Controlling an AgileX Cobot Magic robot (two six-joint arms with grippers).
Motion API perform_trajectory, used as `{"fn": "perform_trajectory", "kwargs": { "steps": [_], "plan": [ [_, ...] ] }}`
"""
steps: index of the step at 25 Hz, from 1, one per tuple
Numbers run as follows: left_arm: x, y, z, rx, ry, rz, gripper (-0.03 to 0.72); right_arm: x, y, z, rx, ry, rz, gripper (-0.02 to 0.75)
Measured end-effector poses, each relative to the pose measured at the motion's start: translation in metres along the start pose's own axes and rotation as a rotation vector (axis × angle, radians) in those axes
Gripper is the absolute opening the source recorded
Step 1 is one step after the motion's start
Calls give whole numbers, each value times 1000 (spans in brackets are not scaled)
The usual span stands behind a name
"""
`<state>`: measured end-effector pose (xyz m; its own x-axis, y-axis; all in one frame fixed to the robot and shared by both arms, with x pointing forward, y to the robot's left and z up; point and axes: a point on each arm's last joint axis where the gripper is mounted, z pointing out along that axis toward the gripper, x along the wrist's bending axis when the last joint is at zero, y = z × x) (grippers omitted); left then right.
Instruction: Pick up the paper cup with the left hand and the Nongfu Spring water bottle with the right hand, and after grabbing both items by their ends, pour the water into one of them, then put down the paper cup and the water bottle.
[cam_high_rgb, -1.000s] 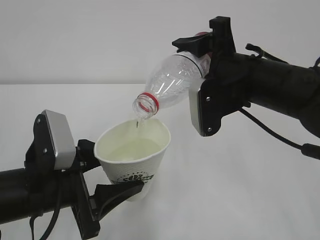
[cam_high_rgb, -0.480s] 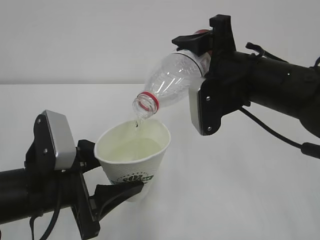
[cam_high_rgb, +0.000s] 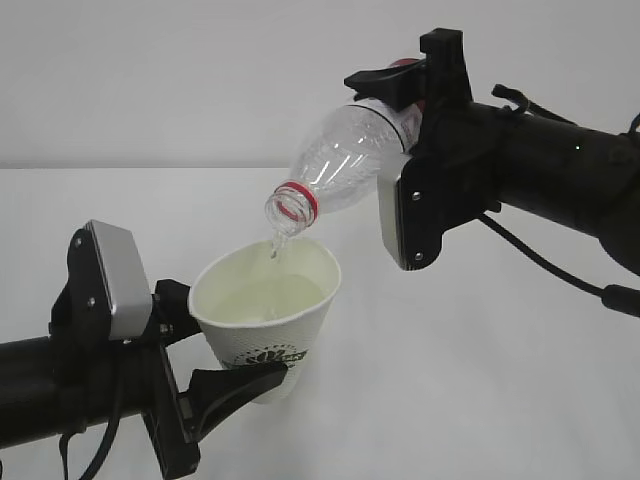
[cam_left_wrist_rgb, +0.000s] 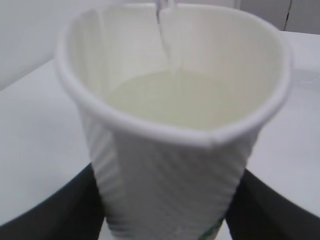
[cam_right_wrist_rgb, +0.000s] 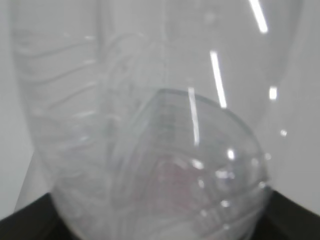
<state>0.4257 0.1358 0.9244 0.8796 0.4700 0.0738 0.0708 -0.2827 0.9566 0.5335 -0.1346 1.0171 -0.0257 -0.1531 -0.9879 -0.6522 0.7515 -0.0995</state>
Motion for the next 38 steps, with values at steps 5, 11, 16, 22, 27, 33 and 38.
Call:
{"fn": "perform_trajectory", "kwargs": {
  "steps": [5, 11, 16, 22, 27, 33, 38],
  "plan": [
    [0, 0, 0, 0, 0, 0, 501, 0, -1, 0, 8, -4, 52, 504],
    [0, 0, 0, 0, 0, 0, 501, -1, -1, 0, 10, -7, 108, 504],
    [0, 0, 0, 0, 0, 0, 501, -1, -1, 0, 9, -9, 166, 504],
    [0, 0, 0, 0, 0, 0, 501, -1, -1, 0, 11, -10, 254, 503],
    [0, 0, 0, 0, 0, 0, 501, -1, -1, 0, 10, -11, 357, 504],
    [0, 0, 0, 0, 0, 0, 501, -1, -1, 0, 10, -11, 447, 504],
    [0, 0, 0, 0, 0, 0, 501, -1, -1, 0, 10, -12, 534, 504]
  ]
}}
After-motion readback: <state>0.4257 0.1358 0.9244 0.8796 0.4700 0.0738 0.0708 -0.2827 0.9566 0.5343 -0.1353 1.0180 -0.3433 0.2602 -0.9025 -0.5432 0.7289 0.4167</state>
